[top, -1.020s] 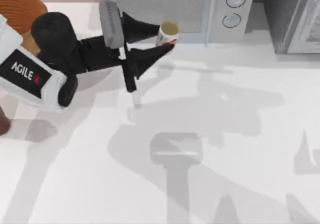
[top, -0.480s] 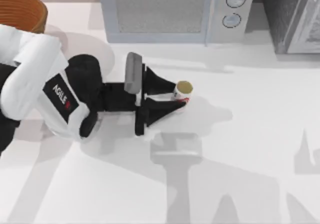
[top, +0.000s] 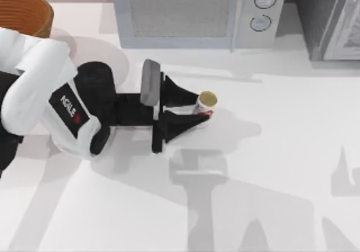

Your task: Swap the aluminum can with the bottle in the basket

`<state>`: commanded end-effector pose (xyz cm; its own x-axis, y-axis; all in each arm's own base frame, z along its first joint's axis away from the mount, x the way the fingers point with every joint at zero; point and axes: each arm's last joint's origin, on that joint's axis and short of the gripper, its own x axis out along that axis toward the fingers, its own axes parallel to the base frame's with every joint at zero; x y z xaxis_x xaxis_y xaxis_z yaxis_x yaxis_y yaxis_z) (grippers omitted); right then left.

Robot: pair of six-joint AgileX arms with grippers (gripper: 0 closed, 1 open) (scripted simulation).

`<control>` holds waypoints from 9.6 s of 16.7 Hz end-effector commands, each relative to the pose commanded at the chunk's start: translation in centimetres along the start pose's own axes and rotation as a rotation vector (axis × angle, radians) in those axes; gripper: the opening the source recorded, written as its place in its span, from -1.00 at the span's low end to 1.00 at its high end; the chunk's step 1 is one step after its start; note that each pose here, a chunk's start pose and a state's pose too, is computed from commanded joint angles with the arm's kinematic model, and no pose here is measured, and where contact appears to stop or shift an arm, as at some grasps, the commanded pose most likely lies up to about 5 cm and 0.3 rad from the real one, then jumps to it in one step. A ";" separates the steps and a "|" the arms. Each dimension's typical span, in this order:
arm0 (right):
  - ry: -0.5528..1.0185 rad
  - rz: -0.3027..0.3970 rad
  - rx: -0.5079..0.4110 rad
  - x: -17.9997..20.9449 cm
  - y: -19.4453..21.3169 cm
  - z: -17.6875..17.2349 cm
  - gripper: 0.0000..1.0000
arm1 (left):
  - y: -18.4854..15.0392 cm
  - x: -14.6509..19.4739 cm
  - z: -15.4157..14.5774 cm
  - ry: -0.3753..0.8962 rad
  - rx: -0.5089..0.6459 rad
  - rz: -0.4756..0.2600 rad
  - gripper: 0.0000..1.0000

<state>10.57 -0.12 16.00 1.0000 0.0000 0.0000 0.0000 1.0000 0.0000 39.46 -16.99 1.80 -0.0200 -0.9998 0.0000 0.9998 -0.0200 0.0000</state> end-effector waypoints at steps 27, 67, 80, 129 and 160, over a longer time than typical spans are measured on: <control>0.000 0.000 0.000 0.0 0.0 0.0 1.00 | -0.2 -3.4 4.8 0.025 -0.075 0.217 1.00; 0.000 0.000 0.000 0.0 0.0 0.0 1.00 | -26.5 -17.3 14.1 0.053 -0.033 1.596 1.00; 0.000 0.000 0.000 0.0 0.0 0.0 1.00 | -20.9 -21.2 8.9 0.140 -0.121 1.555 1.00; 0.000 0.000 0.000 0.0 0.0 0.0 1.00 | -14.9 -22.5 5.8 0.158 -0.148 1.581 -1.00; 0.000 0.000 0.000 0.0 0.0 0.0 1.00 | -3.3 -25.3 30.7 0.161 -0.147 1.569 -1.00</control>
<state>10.57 -0.12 16.00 1.0000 0.0000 0.0000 0.0000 1.0000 0.0000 36.69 8.42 32.49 0.9808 -0.0156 -0.1946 0.0176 0.9998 0.0087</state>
